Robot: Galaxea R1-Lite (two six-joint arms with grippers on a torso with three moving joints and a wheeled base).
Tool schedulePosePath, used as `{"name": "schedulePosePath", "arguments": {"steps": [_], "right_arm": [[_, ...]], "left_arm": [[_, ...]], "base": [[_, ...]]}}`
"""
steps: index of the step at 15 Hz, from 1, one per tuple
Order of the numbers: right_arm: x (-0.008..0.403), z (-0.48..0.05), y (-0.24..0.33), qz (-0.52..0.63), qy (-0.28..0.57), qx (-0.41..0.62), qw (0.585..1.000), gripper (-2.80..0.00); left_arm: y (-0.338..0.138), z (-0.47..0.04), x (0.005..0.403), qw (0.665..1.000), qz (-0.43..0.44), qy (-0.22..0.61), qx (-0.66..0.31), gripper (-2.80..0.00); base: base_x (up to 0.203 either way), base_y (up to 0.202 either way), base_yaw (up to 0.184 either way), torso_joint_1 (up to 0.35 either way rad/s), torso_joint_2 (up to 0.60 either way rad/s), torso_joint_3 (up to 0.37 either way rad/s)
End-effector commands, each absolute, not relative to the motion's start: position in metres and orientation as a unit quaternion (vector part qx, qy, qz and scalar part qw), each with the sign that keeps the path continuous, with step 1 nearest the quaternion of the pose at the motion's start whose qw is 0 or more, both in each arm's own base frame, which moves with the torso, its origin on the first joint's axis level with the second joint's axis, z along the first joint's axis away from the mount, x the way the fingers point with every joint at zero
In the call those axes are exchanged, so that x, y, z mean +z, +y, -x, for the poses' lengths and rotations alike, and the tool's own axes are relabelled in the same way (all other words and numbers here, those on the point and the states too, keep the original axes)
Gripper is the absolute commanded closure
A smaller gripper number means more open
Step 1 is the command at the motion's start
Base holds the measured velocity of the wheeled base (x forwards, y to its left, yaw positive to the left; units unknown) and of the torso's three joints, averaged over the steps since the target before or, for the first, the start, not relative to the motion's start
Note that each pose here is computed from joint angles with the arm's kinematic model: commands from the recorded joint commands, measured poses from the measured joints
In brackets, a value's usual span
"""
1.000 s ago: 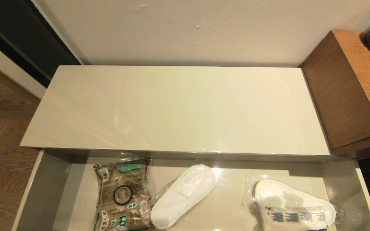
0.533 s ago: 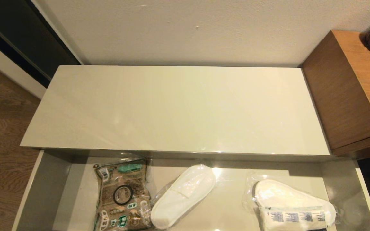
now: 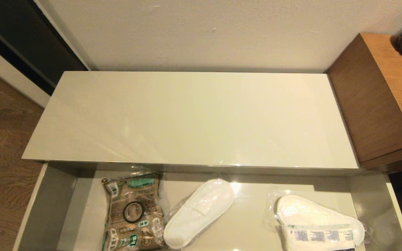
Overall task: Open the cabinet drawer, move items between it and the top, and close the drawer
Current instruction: Close the drawer
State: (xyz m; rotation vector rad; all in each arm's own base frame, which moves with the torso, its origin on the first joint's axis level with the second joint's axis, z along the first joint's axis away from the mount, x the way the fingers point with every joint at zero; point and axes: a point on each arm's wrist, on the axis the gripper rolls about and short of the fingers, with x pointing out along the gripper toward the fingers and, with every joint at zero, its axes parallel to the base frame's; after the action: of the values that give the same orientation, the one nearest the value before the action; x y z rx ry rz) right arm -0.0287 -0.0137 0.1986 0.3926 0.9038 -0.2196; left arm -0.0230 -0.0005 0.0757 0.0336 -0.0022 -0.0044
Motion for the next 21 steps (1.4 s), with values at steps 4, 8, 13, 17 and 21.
{"name": "schedulePosePath", "arguments": {"steps": [4,8,13,17,21], "right_arm": [[0.137,0.018,-0.009,-0.18,0.509,-0.099,0.836,0.0],[0.113,0.02,-0.007,-0.201,0.565,-0.096,0.795,0.0],[0.129,0.016,-0.006,-0.246,0.551,-0.127,0.788,0.0],[0.143,-0.023,0.006,-0.23,0.57,-0.14,0.776,0.0],[0.151,-0.084,0.024,-0.22,0.525,-0.108,0.815,0.0]], "left_arm": [[-0.001,0.023,0.075,1.0,-0.017,0.0,-0.002,0.0],[-0.001,0.023,0.076,1.0,-0.017,-0.001,-0.002,0.0],[-0.001,0.023,0.076,1.0,-0.017,-0.001,-0.002,0.0],[-0.001,0.023,0.076,1.0,-0.017,-0.001,-0.002,0.0],[-0.001,0.023,0.075,1.0,-0.017,0.0,-0.002,0.0]], "base": [[0.0,0.0,0.0,0.0,0.0,0.0],[0.0,0.0,0.0,0.0,0.0,0.0],[0.0,0.0,0.0,0.0,0.0,0.0],[0.0,0.0,0.0,0.0,0.0,0.0],[0.0,0.0,0.0,0.0,0.0,0.0]]}}
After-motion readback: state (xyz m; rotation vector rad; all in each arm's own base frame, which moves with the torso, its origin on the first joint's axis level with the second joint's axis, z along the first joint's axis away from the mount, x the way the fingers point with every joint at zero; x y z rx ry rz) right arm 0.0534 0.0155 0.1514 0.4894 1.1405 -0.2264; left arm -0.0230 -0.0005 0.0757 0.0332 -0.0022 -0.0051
